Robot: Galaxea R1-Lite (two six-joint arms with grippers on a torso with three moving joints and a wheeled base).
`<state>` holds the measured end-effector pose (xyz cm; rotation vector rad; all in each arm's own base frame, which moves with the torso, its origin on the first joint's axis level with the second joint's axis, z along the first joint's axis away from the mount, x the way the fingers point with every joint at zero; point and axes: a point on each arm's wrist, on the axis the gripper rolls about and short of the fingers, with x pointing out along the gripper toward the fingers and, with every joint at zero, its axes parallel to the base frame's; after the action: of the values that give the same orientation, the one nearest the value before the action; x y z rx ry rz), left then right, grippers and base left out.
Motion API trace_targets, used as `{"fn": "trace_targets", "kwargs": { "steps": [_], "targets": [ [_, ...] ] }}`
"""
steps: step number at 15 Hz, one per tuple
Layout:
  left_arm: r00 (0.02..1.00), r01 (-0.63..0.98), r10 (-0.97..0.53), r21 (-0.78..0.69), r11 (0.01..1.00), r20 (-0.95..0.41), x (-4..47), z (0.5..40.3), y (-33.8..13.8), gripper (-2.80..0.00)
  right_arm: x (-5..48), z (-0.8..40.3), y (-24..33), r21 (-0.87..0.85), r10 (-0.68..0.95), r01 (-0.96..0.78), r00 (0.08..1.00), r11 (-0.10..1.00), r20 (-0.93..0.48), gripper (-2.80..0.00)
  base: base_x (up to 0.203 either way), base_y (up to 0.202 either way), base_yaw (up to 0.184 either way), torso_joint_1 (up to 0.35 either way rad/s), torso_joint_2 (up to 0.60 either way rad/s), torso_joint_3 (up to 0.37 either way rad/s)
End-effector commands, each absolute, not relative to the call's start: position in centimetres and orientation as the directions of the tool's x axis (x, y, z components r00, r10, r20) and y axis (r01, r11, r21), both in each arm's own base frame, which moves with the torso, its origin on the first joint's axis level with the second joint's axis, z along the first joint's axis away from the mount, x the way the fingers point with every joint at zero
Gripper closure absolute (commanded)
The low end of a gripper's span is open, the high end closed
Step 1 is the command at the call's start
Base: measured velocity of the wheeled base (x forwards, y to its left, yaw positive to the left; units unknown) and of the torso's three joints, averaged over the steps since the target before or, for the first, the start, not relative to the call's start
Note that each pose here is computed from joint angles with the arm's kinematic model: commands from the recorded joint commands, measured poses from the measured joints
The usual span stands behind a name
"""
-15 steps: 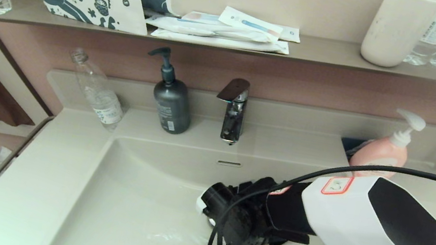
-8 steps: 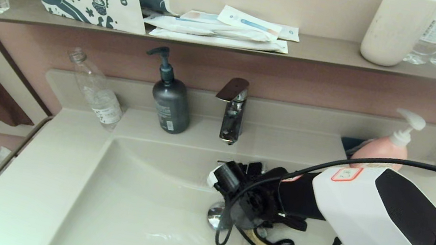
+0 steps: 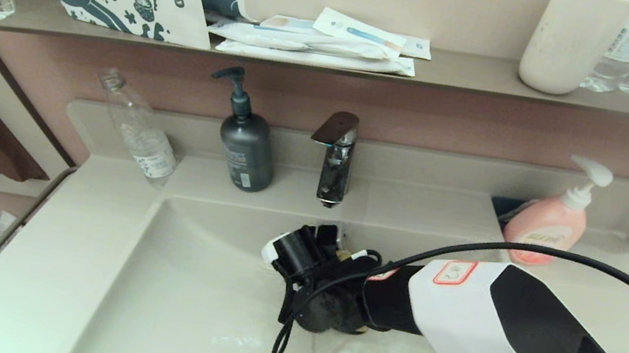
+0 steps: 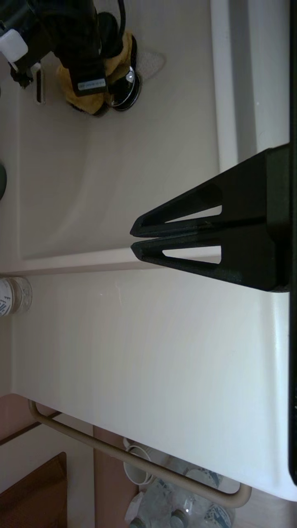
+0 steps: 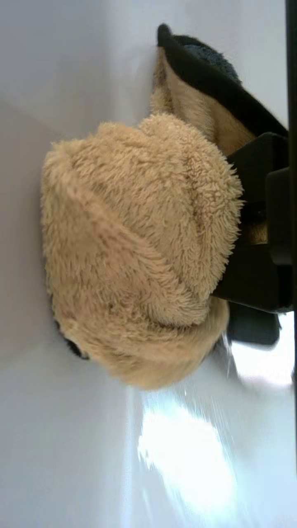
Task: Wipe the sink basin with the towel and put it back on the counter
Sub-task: Wipe the sink
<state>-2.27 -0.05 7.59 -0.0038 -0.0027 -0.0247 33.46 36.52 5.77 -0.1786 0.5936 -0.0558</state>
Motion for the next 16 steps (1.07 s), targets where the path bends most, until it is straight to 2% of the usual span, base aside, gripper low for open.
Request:
{"fn": "trace_targets", "kwargs": {
  "steps": [1, 7, 12, 16],
  "targets": [
    [1.0, 0.025, -0.025, -0.005, 1.0, 0.002, -2.3, 7.6, -0.1, 0.0, 32.2, 5.3, 38.1, -0.184, -0.064, -0.046, 0.833, 0.982, -0.549, 0.0, 0.0, 0.0, 0.0, 0.0, 0.0, 0.0],
    [1.0, 0.026, -0.026, -0.005, 1.0, 0.003, -2.3, 7.6, -0.1, 0.0, 29.6, 6.7, 40.5, -0.063, 0.131, -0.207, 0.799, 0.976, -0.587, 0.0, 0.0, 0.0, 0.0, 0.0, 0.0, 0.0],
    [1.0, 0.025, -0.025, -0.005, 1.0, 0.002, -2.3, 7.6, -0.1, 0.0, 28.2, 7.1, 41.2, -0.025, 0.212, -0.288, 0.757, 0.957, -0.618, 0.0, 0.0, 0.0, 0.0, 0.0, 0.0, 0.0],
    [1.0, 0.025, -0.025, -0.005, 1.0, 0.002, -2.3, 7.6, -0.1, 0.0, 26.6, 7.1, 41.4, -0.012, 0.265, -0.381, 0.664, 0.924, -0.699, 0.0, 0.0, 0.0, 0.0, 0.0, 0.0, 0.0]
  ]
}}
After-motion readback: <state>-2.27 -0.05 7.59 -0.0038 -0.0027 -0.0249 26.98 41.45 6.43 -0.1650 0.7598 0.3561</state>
